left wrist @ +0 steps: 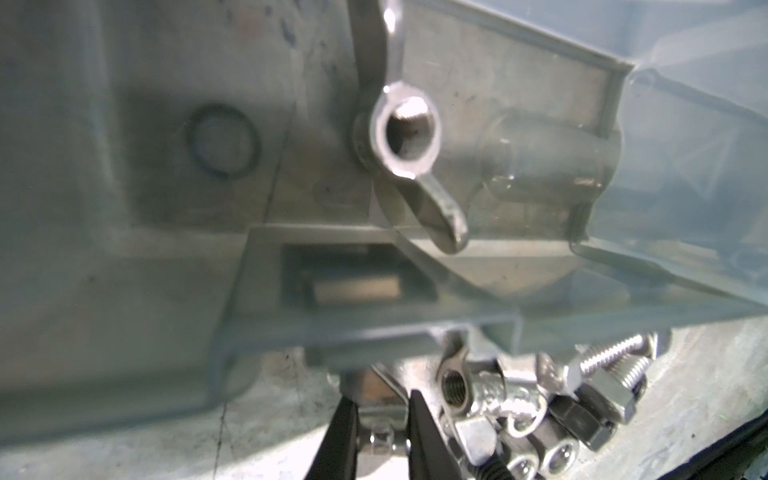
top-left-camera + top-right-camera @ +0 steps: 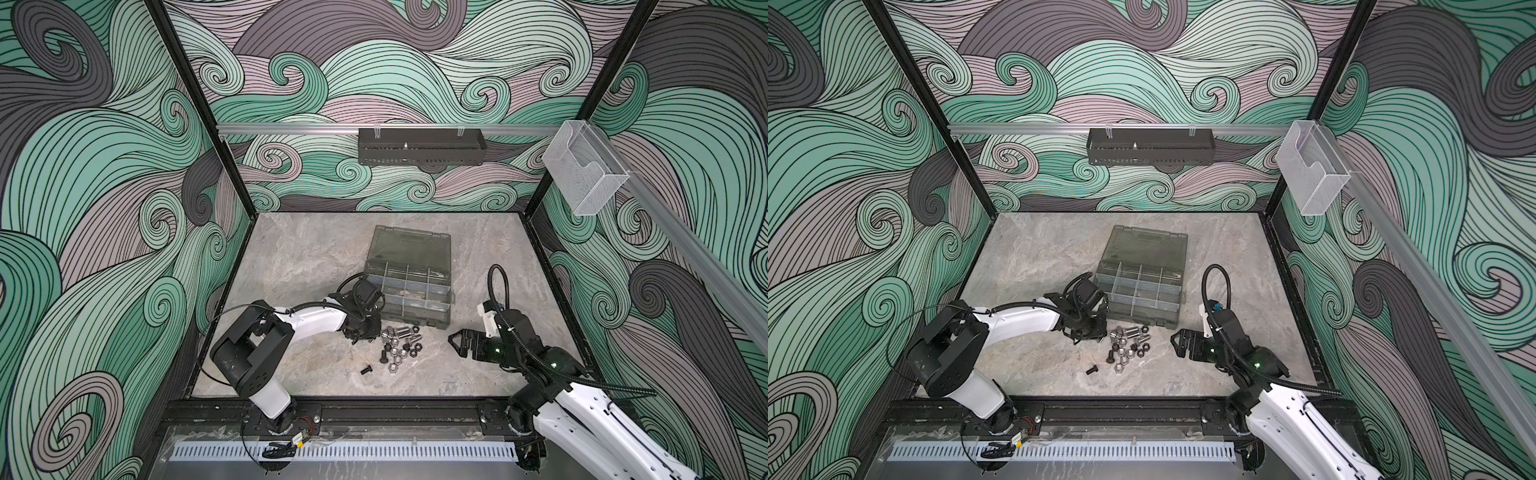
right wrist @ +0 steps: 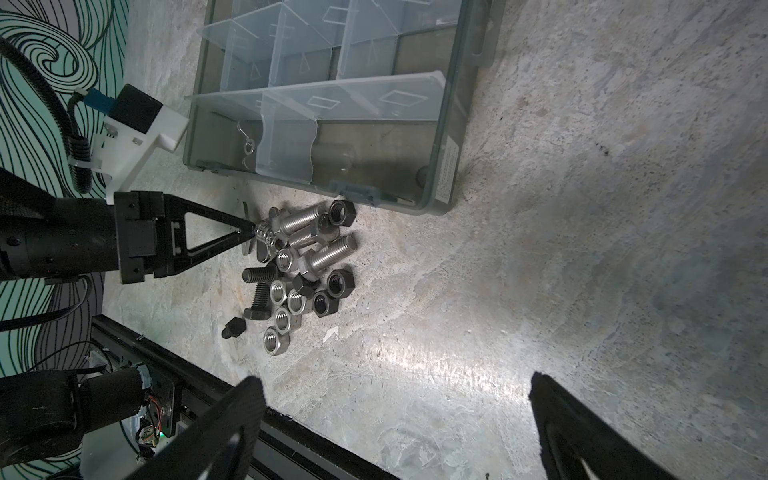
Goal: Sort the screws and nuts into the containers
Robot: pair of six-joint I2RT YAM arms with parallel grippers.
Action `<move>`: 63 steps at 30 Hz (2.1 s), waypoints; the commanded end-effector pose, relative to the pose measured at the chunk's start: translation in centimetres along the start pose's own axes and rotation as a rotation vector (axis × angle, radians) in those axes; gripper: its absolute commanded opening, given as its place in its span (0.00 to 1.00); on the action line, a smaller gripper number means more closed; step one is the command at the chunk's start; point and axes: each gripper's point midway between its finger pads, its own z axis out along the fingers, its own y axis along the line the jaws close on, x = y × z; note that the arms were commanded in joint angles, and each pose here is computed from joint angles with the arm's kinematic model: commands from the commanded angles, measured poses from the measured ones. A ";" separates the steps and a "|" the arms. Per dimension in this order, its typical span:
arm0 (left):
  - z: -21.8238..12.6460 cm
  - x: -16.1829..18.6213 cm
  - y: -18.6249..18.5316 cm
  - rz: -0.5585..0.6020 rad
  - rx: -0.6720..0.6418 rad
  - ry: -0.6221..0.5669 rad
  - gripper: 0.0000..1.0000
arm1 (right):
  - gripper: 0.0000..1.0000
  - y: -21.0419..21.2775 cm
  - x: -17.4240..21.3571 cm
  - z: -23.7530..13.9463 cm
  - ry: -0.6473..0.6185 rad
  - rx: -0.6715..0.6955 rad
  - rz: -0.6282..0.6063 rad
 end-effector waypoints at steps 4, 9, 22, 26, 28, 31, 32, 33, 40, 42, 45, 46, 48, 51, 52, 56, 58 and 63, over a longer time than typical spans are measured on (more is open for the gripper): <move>-1.8 0.7 1.0 0.004 -0.038 0.006 0.17 | 0.99 -0.4 0.3 0.1 0.002 0.015 0.004; -5.7 -1.6 -1.5 0.066 0.019 -0.070 0.17 | 1.00 -0.5 0.2 0.1 -0.004 0.021 0.004; -6.2 -8.4 -3.4 0.134 -0.014 -0.164 0.17 | 1.00 -0.4 0.3 -0.2 -0.005 0.015 0.004; -4.8 -9.1 -3.4 0.142 -0.021 -0.139 0.17 | 1.00 -0.5 0.3 -0.3 -0.011 0.018 0.003; -4.3 -9.4 -3.4 0.141 -0.025 -0.130 0.17 | 1.00 -0.6 0.3 -0.3 -0.010 0.018 0.003; -3.9 -9.7 -3.3 0.132 -0.025 -0.124 0.17 | 1.00 -0.6 0.4 -0.3 -0.009 0.020 0.007; -3.8 -9.7 -3.3 0.130 -0.022 -0.123 0.19 | 1.00 -0.7 0.4 -0.3 -0.009 0.021 0.006; -3.8 -9.7 -3.4 0.127 -0.019 -0.121 0.22 | 1.00 -0.7 0.4 -0.3 -0.009 0.022 0.006; -3.8 -9.5 -3.3 0.114 -0.017 -0.118 0.35 | 1.00 -0.7 0.4 -0.2 -0.006 0.025 0.005; -3.9 -9.3 -3.2 0.111 -0.016 -0.119 0.36 | 1.00 -0.7 0.4 -0.2 -0.006 0.027 0.005; -4.3 -9.3 -3.2 0.111 -0.014 -0.126 0.36 | 1.00 -0.8 0.4 -0.2 -0.006 0.028 0.006; -4.4 -9.3 -3.2 0.111 -0.013 -0.127 0.36 | 1.00 -0.8 0.4 -0.2 -0.005 0.028 0.005; -4.7 -9.2 -3.2 0.111 -0.011 -0.132 0.37 | 1.00 -0.7 0.4 -0.2 -0.005 0.028 0.004; -5.1 -9.2 -3.3 0.108 -0.003 -0.140 0.37 | 1.00 -0.7 0.4 -0.2 -0.005 0.027 0.005; -5.2 -9.2 -3.4 0.107 0.001 -0.140 0.37 | 1.00 -0.7 0.3 -0.2 -0.008 0.026 0.005; -5.3 -8.7 -3.5 0.109 0.020 -0.132 0.37 | 1.00 -0.7 0.4 -0.2 -0.005 0.027 0.005; -5.3 -8.3 -3.6 0.113 0.035 -0.120 0.37 | 1.00 -0.7 0.4 -0.2 -0.005 0.027 0.006; -5.7 -7.3 -3.3 0.112 0.045 -0.112 0.37 | 1.00 -0.7 0.4 -0.2 -0.006 0.027 0.008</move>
